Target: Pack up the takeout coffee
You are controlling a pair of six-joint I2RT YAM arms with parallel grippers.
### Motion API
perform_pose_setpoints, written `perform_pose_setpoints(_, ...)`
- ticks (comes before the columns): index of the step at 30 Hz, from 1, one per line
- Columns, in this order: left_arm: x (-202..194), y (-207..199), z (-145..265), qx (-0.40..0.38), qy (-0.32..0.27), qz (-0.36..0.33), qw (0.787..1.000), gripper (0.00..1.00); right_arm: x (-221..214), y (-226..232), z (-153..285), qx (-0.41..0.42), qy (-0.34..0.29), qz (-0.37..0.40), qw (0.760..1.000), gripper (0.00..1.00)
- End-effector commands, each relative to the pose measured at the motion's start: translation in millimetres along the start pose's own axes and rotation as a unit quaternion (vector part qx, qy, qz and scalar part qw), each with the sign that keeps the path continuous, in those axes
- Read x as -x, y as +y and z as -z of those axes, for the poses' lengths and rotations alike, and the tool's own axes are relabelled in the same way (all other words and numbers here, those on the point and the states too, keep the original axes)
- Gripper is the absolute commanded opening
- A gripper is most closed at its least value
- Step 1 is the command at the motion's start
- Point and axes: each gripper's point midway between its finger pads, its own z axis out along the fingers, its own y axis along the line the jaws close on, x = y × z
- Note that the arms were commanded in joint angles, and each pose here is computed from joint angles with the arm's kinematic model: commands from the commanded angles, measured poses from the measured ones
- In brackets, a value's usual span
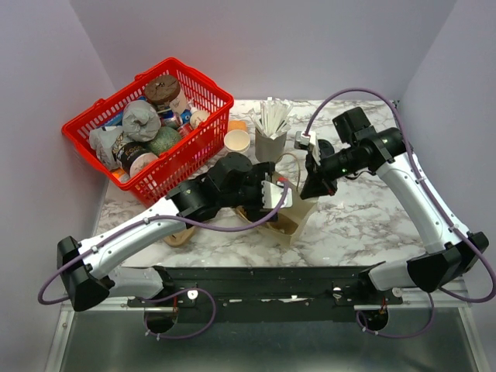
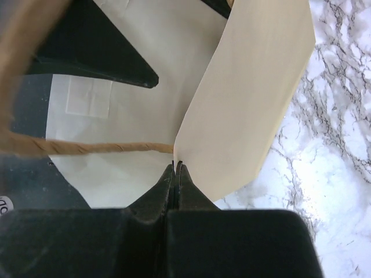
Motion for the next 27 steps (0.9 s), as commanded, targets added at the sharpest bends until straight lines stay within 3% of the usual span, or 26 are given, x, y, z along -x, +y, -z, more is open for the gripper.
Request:
perform_pose_setpoints(1, -1.9, -26.7, -19.5, -0.068, -0.01, 0.04, 0.997, 0.99, 3.2, 13.4, 2.3, 0.006, -0.002, -0.005, 1.0, 0.0)
perform_pose_setpoints(6, 1.0, -16.3, -11.7, -0.07, -0.009, 0.011, 0.997, 0.97, -1.8, 3.2, -1.1, -0.023, 0.011, -0.014, 1.0, 0.0)
perform_pose_setpoints(11, 55.7, 39.5, 23.1, 0.044, -0.08, 0.002, 0.996, 0.99, -9.5, -3.5, -5.7, -0.034, 0.021, -0.029, 0.999, 0.01)
perform_pose_setpoints(17, 78.6, 101.9, 78.8, 0.107, -0.096, 0.121, 0.982, 0.99, -5.2, -8.1, -5.5, -0.034, 0.018, -0.033, 0.999, 0.0)
perform_pose_setpoints(20, 68.4, 100.2, 100.8, 0.07, -0.087, 0.162, 0.98, 0.98, 10.3, -10.8, 3.0, -0.044, 0.0, -0.02, 0.999, 0.01)
perform_pose_setpoints(22, 60.9, 90.5, 115.5, 0.062, -0.079, 0.157, 0.982, 0.98, 16.6, -17.4, 6.9, -0.061, -0.004, -0.018, 0.998, 0.12)
perform_pose_setpoints(24, 39.8, 71.4, 120.0, 0.043, -0.051, 0.129, 0.989, 0.98, 24.1, -21.1, 14.2, -0.079, -0.009, -0.009, 0.997, 0.35)
perform_pose_setpoints(27, 30.8, 45.2, 132.7, 0.022, -0.05, 0.077, 0.996, 0.98, 34.4, -22.3, 22.3, -0.094, -0.019, 0.0, 0.995, 0.52)
